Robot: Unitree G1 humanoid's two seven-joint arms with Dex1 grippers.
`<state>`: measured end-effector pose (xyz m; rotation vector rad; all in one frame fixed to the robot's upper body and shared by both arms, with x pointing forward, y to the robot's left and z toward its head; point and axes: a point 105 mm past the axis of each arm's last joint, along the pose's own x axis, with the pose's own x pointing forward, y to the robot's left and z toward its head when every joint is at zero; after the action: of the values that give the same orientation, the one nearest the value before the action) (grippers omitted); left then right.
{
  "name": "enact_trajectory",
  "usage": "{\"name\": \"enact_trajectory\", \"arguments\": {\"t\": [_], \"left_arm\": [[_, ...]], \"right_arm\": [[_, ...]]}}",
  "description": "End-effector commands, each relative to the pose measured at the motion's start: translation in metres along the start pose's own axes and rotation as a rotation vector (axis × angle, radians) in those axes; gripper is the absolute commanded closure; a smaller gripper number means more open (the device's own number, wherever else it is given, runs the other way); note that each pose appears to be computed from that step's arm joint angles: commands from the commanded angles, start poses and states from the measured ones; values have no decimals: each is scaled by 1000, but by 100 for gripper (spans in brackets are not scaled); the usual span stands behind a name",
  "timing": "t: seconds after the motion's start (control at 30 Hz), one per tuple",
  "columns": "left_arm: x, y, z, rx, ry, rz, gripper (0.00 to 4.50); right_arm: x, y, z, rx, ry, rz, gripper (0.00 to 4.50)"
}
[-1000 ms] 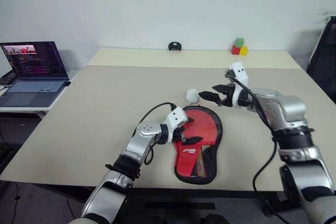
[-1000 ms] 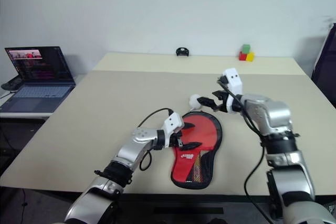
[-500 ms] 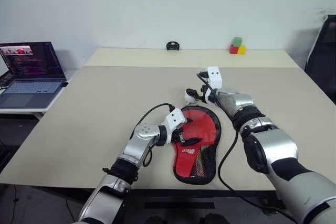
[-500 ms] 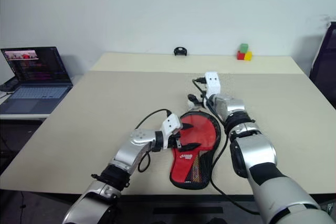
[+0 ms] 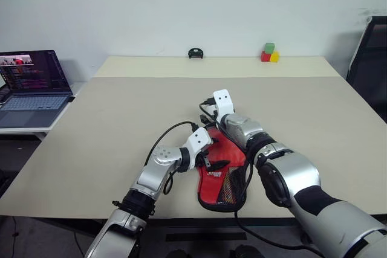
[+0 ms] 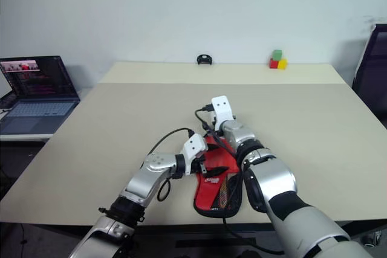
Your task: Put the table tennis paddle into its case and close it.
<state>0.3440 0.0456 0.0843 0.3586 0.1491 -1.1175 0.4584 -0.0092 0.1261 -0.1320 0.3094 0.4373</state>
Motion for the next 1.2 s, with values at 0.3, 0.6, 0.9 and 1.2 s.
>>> {"name": "enact_trajectory", "arguments": {"t": [0.3,0.6,0.9,1.2], "left_arm": [[-13,-2,-23,-15,95,38,0],[-2,0,-20,20,98,12,0],[-1,-1,-26,1,100,1,0],[3,2,-13,1,56,-2,0]], "right_arm": [[0,-5,3,-257,-25,-102,425],[-6,-38,2,-339,-18,-189,448],[-26,-103,-5,-401,31,-271,448],[-32,-79,31,-100,-131,56,448]]}}
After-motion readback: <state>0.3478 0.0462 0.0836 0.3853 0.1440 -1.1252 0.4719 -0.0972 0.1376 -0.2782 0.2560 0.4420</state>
